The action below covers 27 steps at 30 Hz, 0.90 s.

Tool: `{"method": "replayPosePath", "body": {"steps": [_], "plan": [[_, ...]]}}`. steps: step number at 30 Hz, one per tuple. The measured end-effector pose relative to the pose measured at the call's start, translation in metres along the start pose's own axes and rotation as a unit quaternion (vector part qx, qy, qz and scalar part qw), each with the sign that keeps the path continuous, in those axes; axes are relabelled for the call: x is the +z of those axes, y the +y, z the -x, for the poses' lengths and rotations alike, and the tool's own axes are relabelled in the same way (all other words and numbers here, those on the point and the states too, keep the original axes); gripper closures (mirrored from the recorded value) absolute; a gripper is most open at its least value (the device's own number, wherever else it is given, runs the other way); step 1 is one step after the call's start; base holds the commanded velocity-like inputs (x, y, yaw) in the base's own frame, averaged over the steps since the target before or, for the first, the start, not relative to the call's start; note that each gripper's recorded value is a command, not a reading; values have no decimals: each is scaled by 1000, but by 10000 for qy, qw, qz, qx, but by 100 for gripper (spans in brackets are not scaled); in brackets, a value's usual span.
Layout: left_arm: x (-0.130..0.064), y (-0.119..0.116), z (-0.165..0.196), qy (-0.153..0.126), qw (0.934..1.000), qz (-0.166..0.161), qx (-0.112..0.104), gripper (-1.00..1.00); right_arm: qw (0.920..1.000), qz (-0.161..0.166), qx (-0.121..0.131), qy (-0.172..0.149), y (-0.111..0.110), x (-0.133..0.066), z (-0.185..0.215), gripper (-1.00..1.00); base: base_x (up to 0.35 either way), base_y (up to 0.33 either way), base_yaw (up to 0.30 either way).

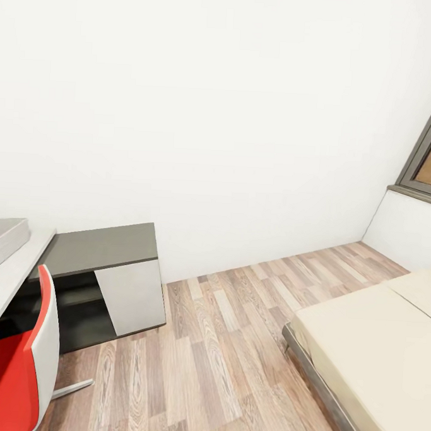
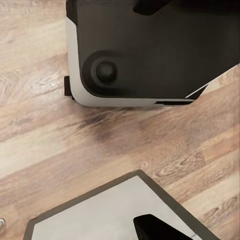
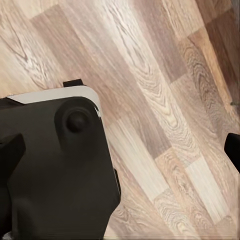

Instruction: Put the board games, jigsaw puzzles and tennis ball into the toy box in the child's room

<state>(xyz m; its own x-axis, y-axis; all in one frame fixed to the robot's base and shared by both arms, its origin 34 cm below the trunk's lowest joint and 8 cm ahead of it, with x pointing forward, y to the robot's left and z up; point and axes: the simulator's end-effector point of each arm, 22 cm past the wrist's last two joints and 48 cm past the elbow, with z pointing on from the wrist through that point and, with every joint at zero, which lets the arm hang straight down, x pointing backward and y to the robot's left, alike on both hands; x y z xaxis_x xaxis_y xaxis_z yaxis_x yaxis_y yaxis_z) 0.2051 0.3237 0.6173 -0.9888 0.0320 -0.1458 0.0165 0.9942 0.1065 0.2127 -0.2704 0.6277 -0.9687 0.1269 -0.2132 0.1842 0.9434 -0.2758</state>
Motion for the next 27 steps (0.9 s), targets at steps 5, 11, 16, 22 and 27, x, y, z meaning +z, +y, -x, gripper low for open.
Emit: {"method": "replayPosePath", "body": {"steps": [5,11,16,22,27], "plan": [[-1,-2,-5,28,10000,-14,2,-100,10000,-33,-28,84,-5,-2,-16,-100,0,0,0],[-1,-3,-7,41,10000,-21,1,-100,10000,-75,-22,36,-14,-2,-25,-100,0,0,0],[-1,-4,-10,63,10000,-23,3,-100,9999,70,-90,26,-24,3,-29,-100,0,0,0],[-1,-3,-10,54,10000,-21,-10,-100,9969,782,-90,48,-4,3,-31,-100,0,0,0],[-1,-4,-9,26,10000,-21,-39,-100,9976,691,-39,94,-9,4,-34,-100,0,0,0]]}}
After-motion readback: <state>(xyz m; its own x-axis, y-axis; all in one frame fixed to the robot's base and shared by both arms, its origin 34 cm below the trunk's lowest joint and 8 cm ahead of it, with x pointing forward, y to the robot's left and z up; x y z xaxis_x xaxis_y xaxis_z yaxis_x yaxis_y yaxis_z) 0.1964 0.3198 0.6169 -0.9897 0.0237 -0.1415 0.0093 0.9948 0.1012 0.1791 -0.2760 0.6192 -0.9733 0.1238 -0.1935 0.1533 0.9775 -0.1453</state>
